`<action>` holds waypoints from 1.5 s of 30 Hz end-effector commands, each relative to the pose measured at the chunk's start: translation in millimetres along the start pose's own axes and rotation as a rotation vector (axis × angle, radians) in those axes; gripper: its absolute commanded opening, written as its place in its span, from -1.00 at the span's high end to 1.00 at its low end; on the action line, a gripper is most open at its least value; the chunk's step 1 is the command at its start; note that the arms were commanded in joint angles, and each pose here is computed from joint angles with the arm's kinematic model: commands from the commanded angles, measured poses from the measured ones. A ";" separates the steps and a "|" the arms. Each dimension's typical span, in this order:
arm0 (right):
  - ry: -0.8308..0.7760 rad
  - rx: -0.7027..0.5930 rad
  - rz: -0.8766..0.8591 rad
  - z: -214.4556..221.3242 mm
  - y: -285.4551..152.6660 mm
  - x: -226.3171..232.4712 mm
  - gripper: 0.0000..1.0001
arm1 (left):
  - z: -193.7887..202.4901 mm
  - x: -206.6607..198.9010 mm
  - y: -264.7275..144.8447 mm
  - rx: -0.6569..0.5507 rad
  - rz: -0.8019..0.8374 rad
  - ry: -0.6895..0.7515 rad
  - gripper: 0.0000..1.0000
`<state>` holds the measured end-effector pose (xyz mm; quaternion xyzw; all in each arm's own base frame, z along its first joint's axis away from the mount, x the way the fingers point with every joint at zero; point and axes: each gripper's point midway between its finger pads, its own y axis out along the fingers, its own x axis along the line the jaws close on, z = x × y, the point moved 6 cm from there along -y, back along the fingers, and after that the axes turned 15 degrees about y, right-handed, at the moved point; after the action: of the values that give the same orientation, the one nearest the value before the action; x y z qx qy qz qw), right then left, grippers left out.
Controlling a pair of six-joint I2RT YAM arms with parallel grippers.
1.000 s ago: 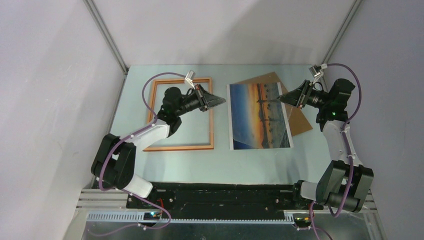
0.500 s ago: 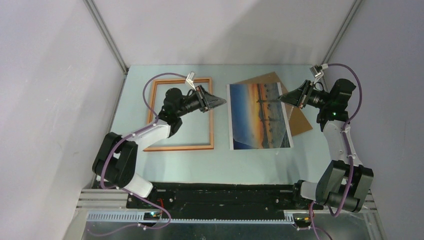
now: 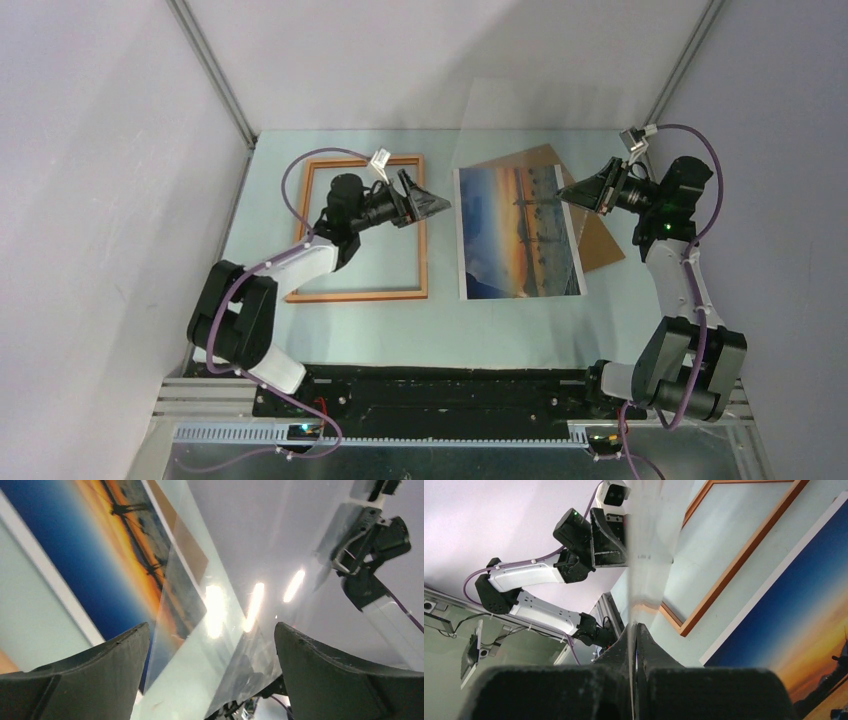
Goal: Put the photo into the frame
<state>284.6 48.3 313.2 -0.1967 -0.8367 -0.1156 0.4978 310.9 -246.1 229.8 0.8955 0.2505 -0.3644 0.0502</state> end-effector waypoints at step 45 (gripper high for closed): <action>0.036 0.159 -0.041 18.8 82.1 -10.8 1.00 | -23.9 261.5 -223.5 0.482 -1.099 -0.084 -0.46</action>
<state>312.8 124.5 273.5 -0.1435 -0.8098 -0.0636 0.5654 367.8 57.4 87.2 0.5995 0.5828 -0.4310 -0.3395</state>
